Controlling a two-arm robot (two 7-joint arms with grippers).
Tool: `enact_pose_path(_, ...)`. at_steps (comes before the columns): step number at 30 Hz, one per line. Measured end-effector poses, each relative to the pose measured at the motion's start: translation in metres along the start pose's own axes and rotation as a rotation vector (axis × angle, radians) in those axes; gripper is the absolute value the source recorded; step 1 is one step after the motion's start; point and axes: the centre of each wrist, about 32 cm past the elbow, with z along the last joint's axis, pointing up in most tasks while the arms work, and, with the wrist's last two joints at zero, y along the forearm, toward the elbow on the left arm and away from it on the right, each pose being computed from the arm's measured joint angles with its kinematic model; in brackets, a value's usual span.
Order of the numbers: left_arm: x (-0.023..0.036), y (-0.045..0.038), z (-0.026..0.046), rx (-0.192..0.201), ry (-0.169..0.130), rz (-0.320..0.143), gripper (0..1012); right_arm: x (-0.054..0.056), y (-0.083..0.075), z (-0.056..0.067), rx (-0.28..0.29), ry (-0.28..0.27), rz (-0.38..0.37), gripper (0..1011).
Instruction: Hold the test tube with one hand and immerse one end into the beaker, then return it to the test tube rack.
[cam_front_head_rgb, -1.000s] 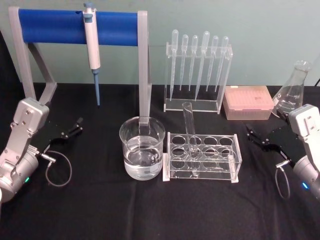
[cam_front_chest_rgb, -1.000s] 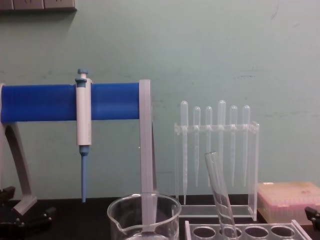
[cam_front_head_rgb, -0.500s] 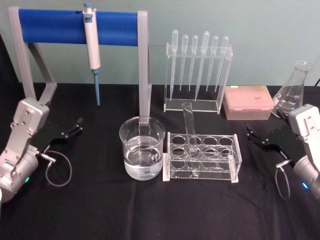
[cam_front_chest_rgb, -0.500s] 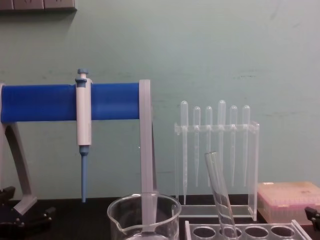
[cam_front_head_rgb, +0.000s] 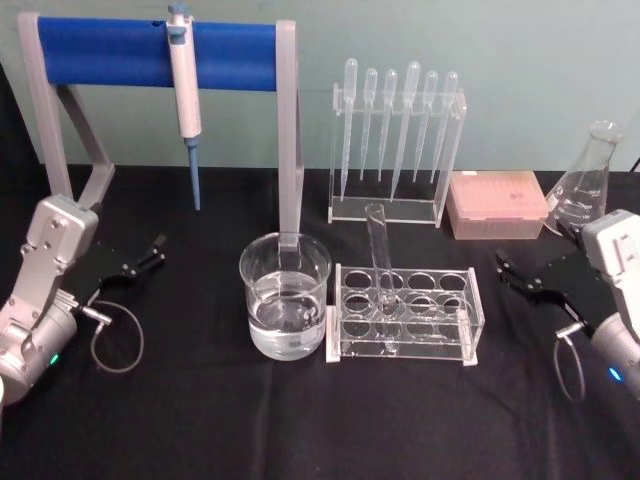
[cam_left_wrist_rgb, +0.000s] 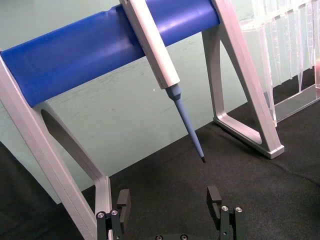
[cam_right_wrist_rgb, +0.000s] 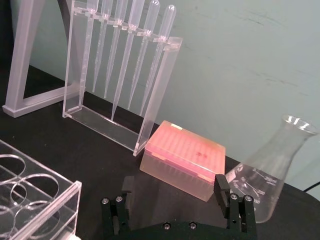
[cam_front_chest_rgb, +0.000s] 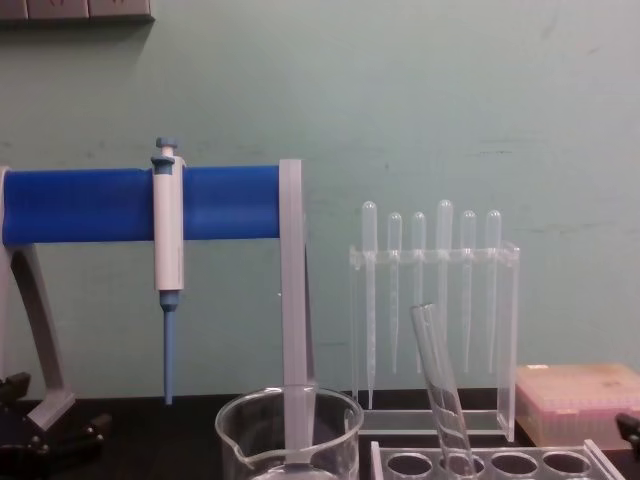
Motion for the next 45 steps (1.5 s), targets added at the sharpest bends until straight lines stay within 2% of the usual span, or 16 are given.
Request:
enact_pose_path(6, 0.0000, 0.0000, 0.0000, 0.000, 0.000, 0.000, 1000, 0.007, -0.023, 0.003, 0.006, 0.009, 0.013, 1002)
enact_pose_path(7, 0.0000, 0.0000, 0.0000, 0.000, 0.000, 0.000, 1000, 0.007, -0.023, 0.003, 0.006, 0.009, 0.013, 1002)
enact_pose_path(10, 0.0000, 0.0000, 0.0000, 0.000, 0.000, 0.000, 1000, 0.010, -0.040, 0.012, 0.017, 0.033, 0.039, 1002)
enact_pose_path(12, 0.0000, 0.0000, 0.0000, 0.000, 0.000, 0.000, 1000, 0.010, -0.047, 0.018, 0.024, 0.052, 0.063, 1002)
enact_pose_path(15, 0.0000, 0.0000, 0.0000, 0.000, 0.000, 0.000, 1000, 0.007, -0.058, 0.033, 0.038, 0.102, 0.174, 1003)
enact_pose_path(16, 0.0000, 0.0000, 0.0000, 0.000, 0.000, 0.000, 1000, 0.007, -0.058, 0.033, 0.038, 0.102, 0.174, 1003)
enact_pose_path(18, 0.0000, 0.0000, 0.0000, 0.000, 0.000, 0.000, 1000, 0.003, -0.059, 0.042, 0.046, 0.136, 0.262, 1002)
enact_pose_path(19, 0.0000, 0.0000, 0.0000, 0.000, 0.000, 0.000, 1000, 0.000, -0.058, 0.047, 0.049, 0.155, 0.322, 1002)
enact_pose_path(23, 0.0000, 0.0000, 0.0000, 0.000, 0.000, 0.000, 1000, -0.009, -0.049, 0.059, 0.052, 0.178, 0.438, 1002)
enact_pose_path(25, 0.0000, 0.0000, 0.0000, 0.000, 0.000, 0.000, 1000, -0.016, -0.042, 0.066, 0.056, 0.175, 0.484, 1002)
enact_pose_path(29, 0.0000, 0.0000, 0.0000, 0.000, 0.000, 0.000, 1000, -0.025, -0.026, 0.074, 0.053, 0.158, 0.524, 1002)
enact_pose_path(37, 0.0000, 0.0000, 0.0000, 0.000, 0.000, 0.000, 1000, -0.038, 0.003, 0.088, 0.054, 0.141, 0.526, 1002)
enact_pose_path(45, 0.0000, 0.0000, 0.0000, 0.000, 0.000, 0.000, 1000, -0.044, 0.019, 0.095, 0.050, 0.160, 0.495, 1002)
